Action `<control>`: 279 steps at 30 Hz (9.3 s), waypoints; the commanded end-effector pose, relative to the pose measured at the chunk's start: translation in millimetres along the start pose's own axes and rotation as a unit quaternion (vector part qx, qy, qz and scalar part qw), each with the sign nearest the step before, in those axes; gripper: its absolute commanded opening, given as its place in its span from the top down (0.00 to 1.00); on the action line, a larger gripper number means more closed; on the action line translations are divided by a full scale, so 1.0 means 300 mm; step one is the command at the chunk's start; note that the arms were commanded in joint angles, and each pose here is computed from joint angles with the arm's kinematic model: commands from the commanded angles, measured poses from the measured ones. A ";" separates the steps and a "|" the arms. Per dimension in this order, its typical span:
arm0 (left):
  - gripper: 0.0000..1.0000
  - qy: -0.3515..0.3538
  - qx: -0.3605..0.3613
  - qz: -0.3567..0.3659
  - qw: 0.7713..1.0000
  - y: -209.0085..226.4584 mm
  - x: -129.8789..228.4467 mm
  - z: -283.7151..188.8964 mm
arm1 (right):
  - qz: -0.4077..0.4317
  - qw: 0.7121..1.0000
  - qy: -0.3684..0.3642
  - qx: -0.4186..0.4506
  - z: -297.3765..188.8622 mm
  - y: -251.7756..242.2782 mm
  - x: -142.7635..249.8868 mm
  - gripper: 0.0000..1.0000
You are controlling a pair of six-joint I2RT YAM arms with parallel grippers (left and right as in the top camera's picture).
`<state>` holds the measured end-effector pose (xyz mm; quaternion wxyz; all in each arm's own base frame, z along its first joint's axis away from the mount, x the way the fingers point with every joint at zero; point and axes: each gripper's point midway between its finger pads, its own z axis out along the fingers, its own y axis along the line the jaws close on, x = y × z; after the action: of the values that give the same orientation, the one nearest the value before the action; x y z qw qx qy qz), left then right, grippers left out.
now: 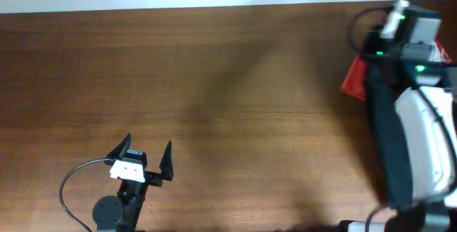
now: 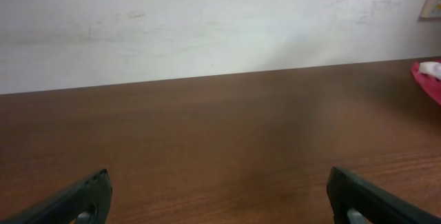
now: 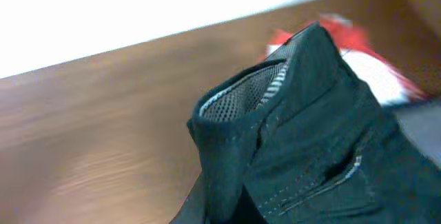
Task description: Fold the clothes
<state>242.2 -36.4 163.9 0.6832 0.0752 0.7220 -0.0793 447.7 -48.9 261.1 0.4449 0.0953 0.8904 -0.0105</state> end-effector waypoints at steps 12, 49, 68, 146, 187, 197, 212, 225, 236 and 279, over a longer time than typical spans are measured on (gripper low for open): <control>0.01 0.001 0.006 0.007 1.000 -0.008 0.007 0.001 | -0.164 0.886 0.093 -0.425 -0.355 1.402 0.581 0.18; 0.01 0.001 0.006 0.007 1.000 -0.008 0.007 0.001 | 0.110 0.934 0.315 0.131 0.121 -0.035 0.450 0.01; 0.01 0.022 0.145 -0.031 0.989 -0.167 -0.210 -0.027 | 0.105 0.945 0.271 0.153 0.151 -0.063 0.388 0.01; 0.93 0.628 0.119 -0.086 0.764 -0.589 0.290 0.464 | 0.105 0.945 0.271 0.153 0.151 -0.063 0.388 0.01; 0.01 0.568 0.076 -0.186 0.798 0.030 0.183 0.718 | 0.105 0.945 0.271 0.153 0.151 -0.063 0.388 0.01; 0.24 0.597 0.193 -0.185 0.756 -0.199 0.473 0.563 | 0.105 0.945 0.271 0.153 0.151 -0.063 0.388 0.01; 0.98 0.337 -0.418 -0.499 0.680 1.158 0.417 0.261 | 0.105 0.945 0.271 0.153 0.151 -0.063 0.388 0.01; 0.97 0.303 -0.360 -0.559 0.682 0.969 0.393 0.524 | 0.105 0.945 0.271 0.153 0.151 -0.063 0.388 0.01; 0.99 0.433 -0.182 -0.254 0.846 0.947 0.577 0.580 | 0.105 0.945 0.271 0.153 0.151 -0.063 0.388 0.01; 0.95 0.345 -0.203 -0.251 0.882 0.795 0.077 0.798 | 0.105 0.945 0.271 0.153 0.151 -0.063 0.388 0.01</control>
<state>508.2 127.6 26.2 0.2425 -0.2424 0.9355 -0.0857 409.9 -49.0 132.0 0.1541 0.2466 0.9543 -0.0684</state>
